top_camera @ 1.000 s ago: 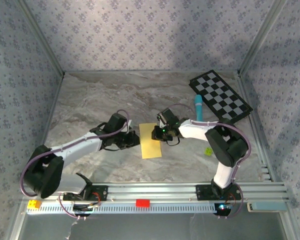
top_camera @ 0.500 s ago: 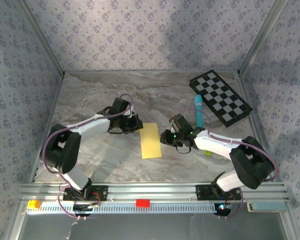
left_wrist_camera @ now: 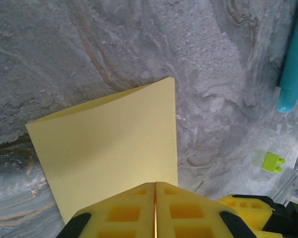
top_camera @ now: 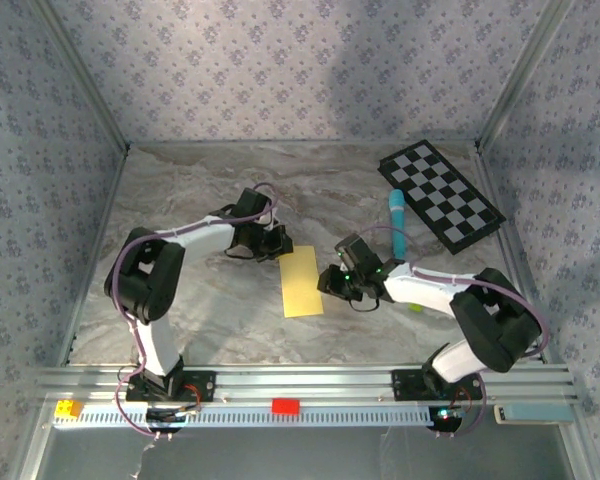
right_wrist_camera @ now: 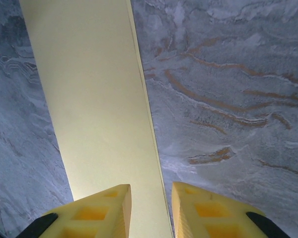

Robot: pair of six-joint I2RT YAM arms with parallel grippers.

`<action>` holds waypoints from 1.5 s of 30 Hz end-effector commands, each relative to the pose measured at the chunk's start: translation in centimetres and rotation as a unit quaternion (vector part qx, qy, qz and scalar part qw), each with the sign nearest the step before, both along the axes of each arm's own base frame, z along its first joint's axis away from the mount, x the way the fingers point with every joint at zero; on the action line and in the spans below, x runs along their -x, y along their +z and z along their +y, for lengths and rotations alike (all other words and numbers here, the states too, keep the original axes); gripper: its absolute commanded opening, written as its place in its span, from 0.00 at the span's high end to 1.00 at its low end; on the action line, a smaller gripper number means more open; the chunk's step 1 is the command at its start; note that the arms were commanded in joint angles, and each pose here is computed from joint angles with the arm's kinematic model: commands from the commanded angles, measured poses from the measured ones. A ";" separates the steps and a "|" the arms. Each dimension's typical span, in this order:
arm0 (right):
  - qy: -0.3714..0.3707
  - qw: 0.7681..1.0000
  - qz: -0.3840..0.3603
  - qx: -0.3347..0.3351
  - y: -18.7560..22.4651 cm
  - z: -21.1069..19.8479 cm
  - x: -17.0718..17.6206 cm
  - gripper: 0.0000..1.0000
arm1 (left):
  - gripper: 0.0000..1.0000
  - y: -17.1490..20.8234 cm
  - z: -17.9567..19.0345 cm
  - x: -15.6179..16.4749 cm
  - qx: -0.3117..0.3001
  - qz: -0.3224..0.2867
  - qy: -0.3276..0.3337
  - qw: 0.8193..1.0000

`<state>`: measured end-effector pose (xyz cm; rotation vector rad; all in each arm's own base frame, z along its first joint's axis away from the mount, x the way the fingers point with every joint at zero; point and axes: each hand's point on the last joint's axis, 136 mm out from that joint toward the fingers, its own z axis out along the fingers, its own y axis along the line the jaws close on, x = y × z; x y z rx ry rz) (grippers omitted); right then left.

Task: Fold a paper plane with a square sheet of paper (pick it up from the middle)
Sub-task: Fold the triangle a second time at the center of the table.

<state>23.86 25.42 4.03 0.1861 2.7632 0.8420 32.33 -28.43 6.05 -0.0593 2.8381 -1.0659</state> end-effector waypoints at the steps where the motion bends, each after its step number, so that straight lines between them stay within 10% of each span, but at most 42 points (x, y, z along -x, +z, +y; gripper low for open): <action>1: 0.000 1.000 0.013 -0.006 -0.1 0.6 0.3 0.71 | 0.92 -0.8 0.2 -0.8 -0.003 0.006 -0.003 1.000; 22: 0.014 0.998 0.061 -0.018 -1.6 1.3 3.1 0.58 | 0.93 -7.3 2.4 0.6 -0.044 0.055 0.001 0.997; 45: 0.002 0.994 0.055 -0.092 -0.5 3.1 1.8 0.60 | 0.93 -6.3 2.2 0.2 -0.034 0.045 -0.007 0.998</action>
